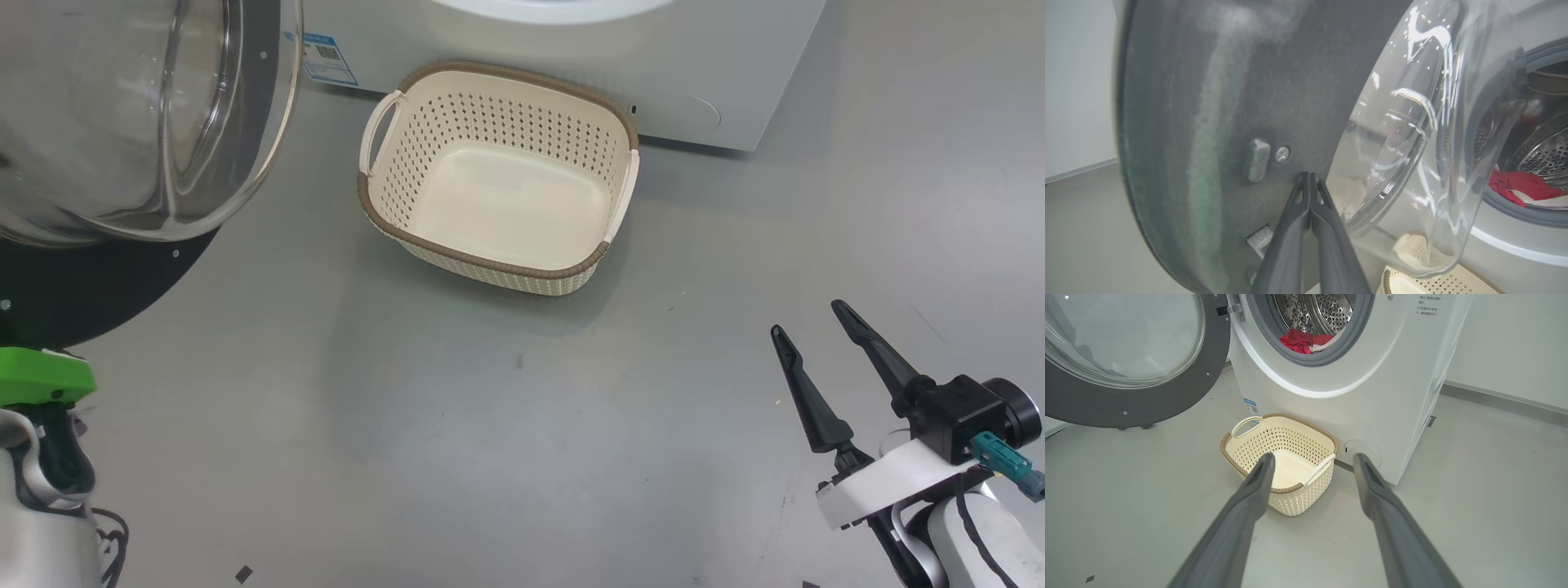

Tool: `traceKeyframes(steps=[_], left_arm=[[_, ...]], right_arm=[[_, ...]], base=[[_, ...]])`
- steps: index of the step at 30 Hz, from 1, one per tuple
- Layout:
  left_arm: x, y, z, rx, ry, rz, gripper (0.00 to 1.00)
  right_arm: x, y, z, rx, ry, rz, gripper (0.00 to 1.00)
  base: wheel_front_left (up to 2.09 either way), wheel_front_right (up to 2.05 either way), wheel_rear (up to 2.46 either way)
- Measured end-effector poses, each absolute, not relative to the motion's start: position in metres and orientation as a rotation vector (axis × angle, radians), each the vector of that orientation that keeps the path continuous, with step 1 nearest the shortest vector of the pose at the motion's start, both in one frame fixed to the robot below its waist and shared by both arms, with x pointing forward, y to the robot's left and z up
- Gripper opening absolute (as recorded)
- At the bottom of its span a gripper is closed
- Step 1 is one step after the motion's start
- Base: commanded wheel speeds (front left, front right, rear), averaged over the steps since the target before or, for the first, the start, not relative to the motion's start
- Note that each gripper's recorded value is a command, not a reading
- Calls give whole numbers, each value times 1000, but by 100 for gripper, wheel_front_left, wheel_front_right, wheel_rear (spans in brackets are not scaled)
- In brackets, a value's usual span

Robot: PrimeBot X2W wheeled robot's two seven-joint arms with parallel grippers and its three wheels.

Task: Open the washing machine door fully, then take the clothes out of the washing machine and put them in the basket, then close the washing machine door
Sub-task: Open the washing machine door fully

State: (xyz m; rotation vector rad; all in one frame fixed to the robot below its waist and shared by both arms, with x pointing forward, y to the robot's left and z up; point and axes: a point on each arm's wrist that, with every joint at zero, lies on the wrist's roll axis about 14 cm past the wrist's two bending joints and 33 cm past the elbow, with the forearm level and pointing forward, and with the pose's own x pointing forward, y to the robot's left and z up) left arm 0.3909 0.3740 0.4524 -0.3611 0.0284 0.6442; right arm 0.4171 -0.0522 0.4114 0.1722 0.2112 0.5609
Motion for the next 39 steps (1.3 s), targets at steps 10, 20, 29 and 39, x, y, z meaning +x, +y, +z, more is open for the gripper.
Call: traceKeyframes(steps=[10, 20, 29, 39], left_arm=[[393, 416, 457, -332, 4, 728, 0], [407, 424, 446, -316, 34, 737, 0], [404, 424, 433, -317, 73, 743, 0], [405, 409, 440, -299, 82, 672, 0]], right_arm=[[428, -54, 398, 150, 238, 585, 100], [438, -60, 383, 143, 258, 584, 100], [439, -60, 373, 140, 284, 584, 100], [441, -57, 392, 158, 232, 571, 100]], base=[[0, 0, 0], [0, 0, 0], [0, 0, 0], [0, 0, 0]])
